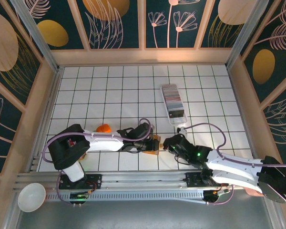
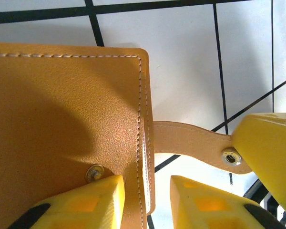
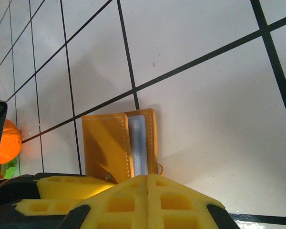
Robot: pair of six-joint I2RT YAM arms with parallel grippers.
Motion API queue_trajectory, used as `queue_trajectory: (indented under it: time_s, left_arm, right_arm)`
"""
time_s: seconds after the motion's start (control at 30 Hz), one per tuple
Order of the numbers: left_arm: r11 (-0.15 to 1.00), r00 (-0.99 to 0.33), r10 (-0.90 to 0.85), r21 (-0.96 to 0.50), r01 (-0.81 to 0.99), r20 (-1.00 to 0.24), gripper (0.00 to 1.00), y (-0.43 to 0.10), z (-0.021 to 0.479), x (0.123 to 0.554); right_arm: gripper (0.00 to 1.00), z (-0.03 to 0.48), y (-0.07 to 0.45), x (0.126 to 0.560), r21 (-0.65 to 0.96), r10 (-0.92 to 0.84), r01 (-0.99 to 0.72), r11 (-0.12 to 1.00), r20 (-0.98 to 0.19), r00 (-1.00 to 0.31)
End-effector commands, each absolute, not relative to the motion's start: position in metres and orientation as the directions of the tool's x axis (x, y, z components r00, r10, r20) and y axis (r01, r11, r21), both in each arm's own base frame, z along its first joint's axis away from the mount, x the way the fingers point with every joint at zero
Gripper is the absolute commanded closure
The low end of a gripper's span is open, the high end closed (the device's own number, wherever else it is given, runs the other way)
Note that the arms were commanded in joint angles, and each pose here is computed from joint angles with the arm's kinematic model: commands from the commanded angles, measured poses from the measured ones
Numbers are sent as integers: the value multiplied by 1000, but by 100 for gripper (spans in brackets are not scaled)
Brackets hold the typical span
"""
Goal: Put the credit cards into the card holder
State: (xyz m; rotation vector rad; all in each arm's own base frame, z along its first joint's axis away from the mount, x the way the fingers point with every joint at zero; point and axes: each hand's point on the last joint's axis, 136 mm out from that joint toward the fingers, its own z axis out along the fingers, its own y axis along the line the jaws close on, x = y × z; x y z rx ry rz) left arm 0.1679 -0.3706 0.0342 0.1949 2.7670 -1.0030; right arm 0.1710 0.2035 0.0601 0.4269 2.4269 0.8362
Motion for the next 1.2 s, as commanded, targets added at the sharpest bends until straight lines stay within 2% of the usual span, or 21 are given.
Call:
queue_trajectory:
  time_s: [0.0, 0.17, 0.33, 0.4, 0.5, 0.53, 0.77, 0.8, 0.87, 0.93, 0.97, 1.1, 1.17]
  left_arm:
    - [800, -978, -2, -587, 123, -208, 61, -349, 14, 166]
    - [777, -953, -94, -620, 110, -288, 57, -340, 49, 180]
    - [771, -920, -232, -636, 24, -316, 76, -310, 56, 185]
    - [774, -922, -224, -633, 29, -316, 81, -306, 52, 182]
    - [809, -934, -194, -587, 20, -300, 97, -301, 36, 178]
    - [811, -942, -175, -584, 28, -288, 100, -303, 32, 175]
    - [765, -958, -117, -639, 81, -262, 100, -323, 40, 169]
    - [757, -957, -112, -647, 92, -267, 97, -326, 45, 169]
    - [737, -955, -111, -667, 106, -275, 83, -329, 54, 169]
    - [755, -946, -146, -650, 83, -291, 78, -319, 56, 173]
    - [770, -938, -166, -634, 69, -304, 78, -311, 54, 175]
    - [828, -916, -224, -561, 1, -332, 100, -279, 38, 177]
    - [838, -927, -212, -546, -9, -310, 100, -277, 29, 173]
  right_arm:
    - [100, 50, 196, 171, 598, 428, 122, 792, -401, -810]
    - [100, 53, 197, 173, 591, 431, 126, 797, -410, -804]
    - [100, 53, 196, 175, 591, 436, 129, 796, -414, -799]
    - [100, 52, 195, 175, 581, 434, 134, 803, -416, -800]
    - [100, 53, 196, 176, 582, 433, 133, 802, -415, -800]
    - [100, 53, 196, 176, 582, 431, 130, 803, -416, -801]
    - [100, 56, 202, 178, 580, 418, 117, 806, -419, -806]
    - [100, 56, 202, 179, 578, 417, 117, 807, -419, -806]
    - [100, 56, 202, 179, 577, 414, 115, 809, -419, -808]
    - [100, 56, 202, 179, 575, 413, 116, 810, -420, -808]
    - [100, 56, 202, 179, 576, 414, 115, 809, -420, -808]
    - [100, 55, 202, 179, 573, 412, 115, 811, -420, -809]
    - [100, 55, 203, 180, 575, 408, 110, 811, -420, -810]
